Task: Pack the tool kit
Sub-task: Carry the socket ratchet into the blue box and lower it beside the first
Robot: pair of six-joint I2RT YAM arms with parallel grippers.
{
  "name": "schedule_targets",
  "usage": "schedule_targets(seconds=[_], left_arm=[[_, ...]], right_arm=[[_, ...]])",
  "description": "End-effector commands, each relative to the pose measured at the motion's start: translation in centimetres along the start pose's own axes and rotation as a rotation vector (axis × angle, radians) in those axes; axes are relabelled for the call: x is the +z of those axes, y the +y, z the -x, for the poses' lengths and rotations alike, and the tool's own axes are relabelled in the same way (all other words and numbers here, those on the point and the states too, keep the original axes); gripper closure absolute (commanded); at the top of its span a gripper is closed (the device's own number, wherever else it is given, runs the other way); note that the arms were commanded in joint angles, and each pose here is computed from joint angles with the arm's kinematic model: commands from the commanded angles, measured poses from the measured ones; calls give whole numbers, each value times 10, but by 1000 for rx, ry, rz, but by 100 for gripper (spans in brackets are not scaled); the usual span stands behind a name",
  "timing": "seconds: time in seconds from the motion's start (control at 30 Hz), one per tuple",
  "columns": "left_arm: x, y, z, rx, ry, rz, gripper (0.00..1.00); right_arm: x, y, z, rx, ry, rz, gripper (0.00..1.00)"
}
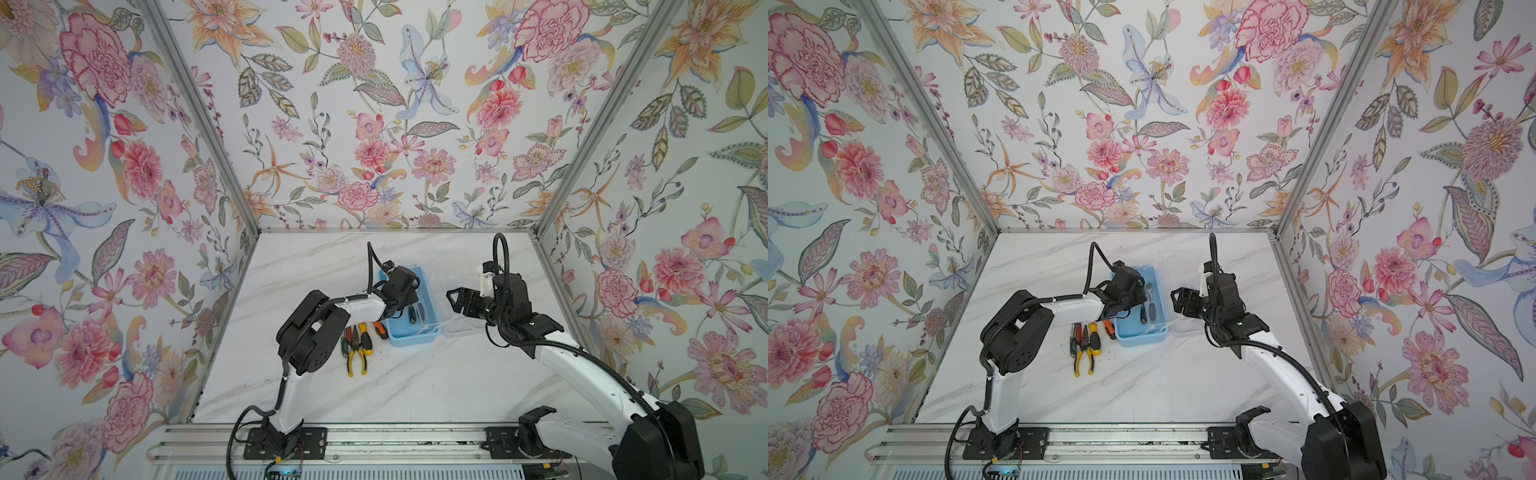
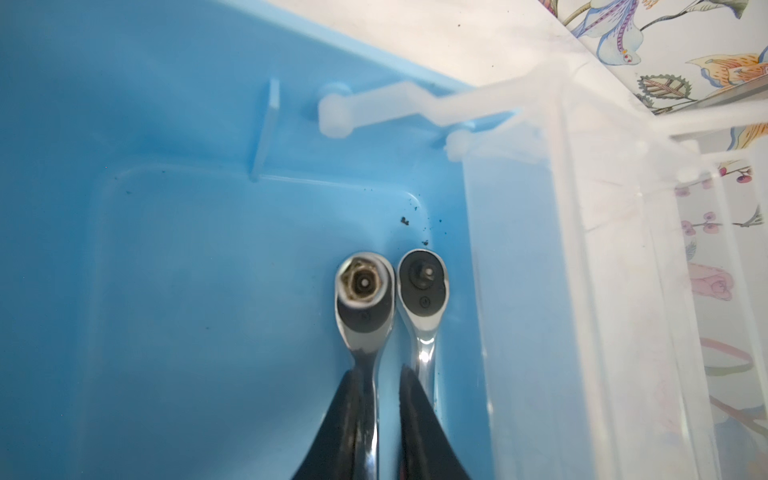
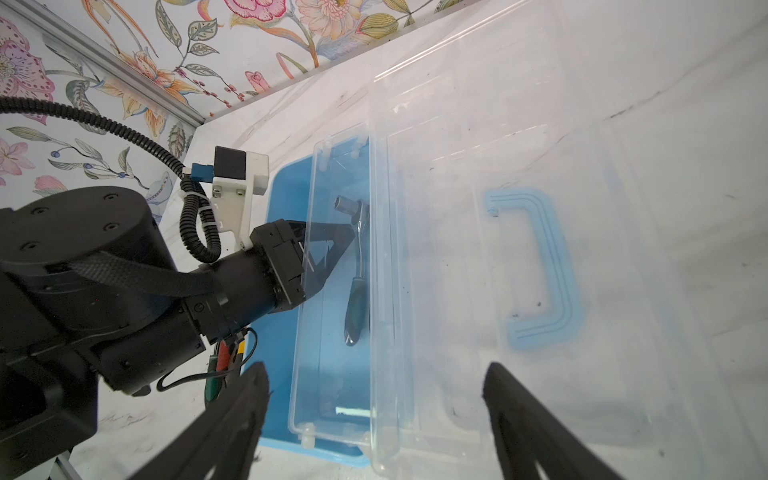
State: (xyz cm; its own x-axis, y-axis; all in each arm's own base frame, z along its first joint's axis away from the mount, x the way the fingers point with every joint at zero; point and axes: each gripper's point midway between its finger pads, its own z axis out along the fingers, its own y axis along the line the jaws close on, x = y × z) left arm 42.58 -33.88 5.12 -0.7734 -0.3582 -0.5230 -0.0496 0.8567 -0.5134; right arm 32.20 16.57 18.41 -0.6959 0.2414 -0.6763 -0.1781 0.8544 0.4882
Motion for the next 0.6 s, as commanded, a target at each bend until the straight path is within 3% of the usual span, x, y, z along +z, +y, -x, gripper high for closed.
schedule_targets(seconds=[0.0, 0.23, 0.57], left_arm=[[-10, -22, 21, 15, -49, -63, 76], [-23, -28, 32, 29, -76, -83, 72], [-88, -22, 65, 137, -177, -38, 56]], right_arm=[[-6, 9, 8, 2, -16, 18, 17], [-7, 13, 13, -6, -21, 21, 17], [-14, 28, 21, -34, -39, 37, 17]])
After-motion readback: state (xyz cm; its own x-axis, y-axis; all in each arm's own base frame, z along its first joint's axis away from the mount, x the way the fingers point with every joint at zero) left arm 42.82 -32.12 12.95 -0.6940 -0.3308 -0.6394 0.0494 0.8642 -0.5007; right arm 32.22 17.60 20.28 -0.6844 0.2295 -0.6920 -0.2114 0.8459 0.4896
